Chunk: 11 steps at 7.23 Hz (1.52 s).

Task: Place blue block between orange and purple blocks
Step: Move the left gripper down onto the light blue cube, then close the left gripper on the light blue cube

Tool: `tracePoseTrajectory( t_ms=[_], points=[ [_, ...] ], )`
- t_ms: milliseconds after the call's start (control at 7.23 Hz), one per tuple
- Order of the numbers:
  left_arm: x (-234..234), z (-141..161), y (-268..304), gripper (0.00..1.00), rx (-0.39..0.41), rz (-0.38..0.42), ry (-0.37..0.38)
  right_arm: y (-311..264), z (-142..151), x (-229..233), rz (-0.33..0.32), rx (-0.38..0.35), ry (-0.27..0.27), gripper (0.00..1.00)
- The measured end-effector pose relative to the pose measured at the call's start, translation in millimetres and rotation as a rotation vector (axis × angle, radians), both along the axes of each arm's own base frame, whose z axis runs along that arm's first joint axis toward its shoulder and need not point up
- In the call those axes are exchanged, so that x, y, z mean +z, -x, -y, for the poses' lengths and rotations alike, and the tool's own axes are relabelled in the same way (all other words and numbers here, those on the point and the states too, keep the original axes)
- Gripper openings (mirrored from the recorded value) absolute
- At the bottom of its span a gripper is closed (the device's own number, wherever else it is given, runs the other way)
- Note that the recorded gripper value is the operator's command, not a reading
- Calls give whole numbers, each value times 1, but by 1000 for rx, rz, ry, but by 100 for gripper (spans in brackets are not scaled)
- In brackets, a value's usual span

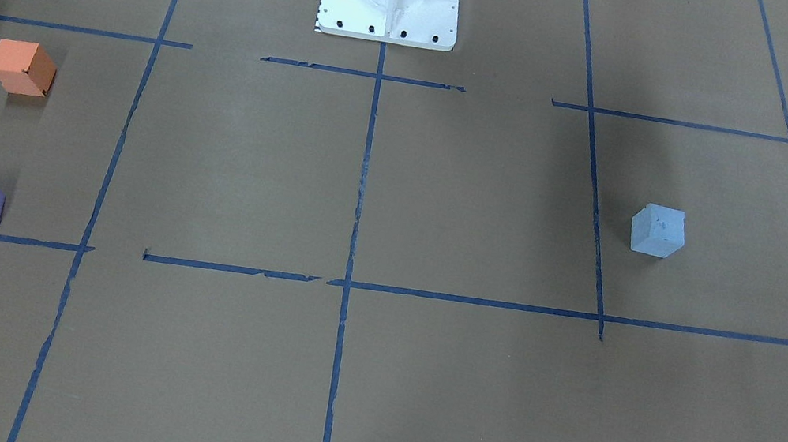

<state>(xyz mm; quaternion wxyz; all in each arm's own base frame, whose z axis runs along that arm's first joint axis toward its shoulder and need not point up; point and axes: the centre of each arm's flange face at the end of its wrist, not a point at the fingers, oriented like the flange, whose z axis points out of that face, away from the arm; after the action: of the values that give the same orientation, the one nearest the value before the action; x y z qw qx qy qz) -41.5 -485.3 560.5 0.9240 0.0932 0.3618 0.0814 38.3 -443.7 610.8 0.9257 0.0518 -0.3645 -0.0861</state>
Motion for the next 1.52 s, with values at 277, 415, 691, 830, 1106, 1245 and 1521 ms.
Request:
tracePoseTrajectory(
  t_ms=[277, 415, 691, 830, 1106, 1245, 1521],
  points=[
    [-24, 15, -33, 100, 55, -16, -99, 0, 0, 0, 0, 0, 0, 100],
    [-33, 15, -82, 100, 88, -40, -93, 0, 1, -1, 0, 0, -1, 100],
    [-48, 4, -173, 100, 39, -90, 1, 0, 1, -2, 0, 0, -4, 100],
    [-53, -3, -210, 100, -3, -94, 38, 0, 1, -2, 0, 0, -5, 100],
    [-62, -18, -280, 100, -54, -88, 78, 0, 2, -4, 0, 0, -8, 100],
    [-67, -23, -311, 100, -66, -85, 94, 0, 2, -4, 1, 0, -9, 100],
    [-57, -28, -349, 100, -69, -54, 117, 0, 2, -2, 0, 0, -5, 100]
  ],
)
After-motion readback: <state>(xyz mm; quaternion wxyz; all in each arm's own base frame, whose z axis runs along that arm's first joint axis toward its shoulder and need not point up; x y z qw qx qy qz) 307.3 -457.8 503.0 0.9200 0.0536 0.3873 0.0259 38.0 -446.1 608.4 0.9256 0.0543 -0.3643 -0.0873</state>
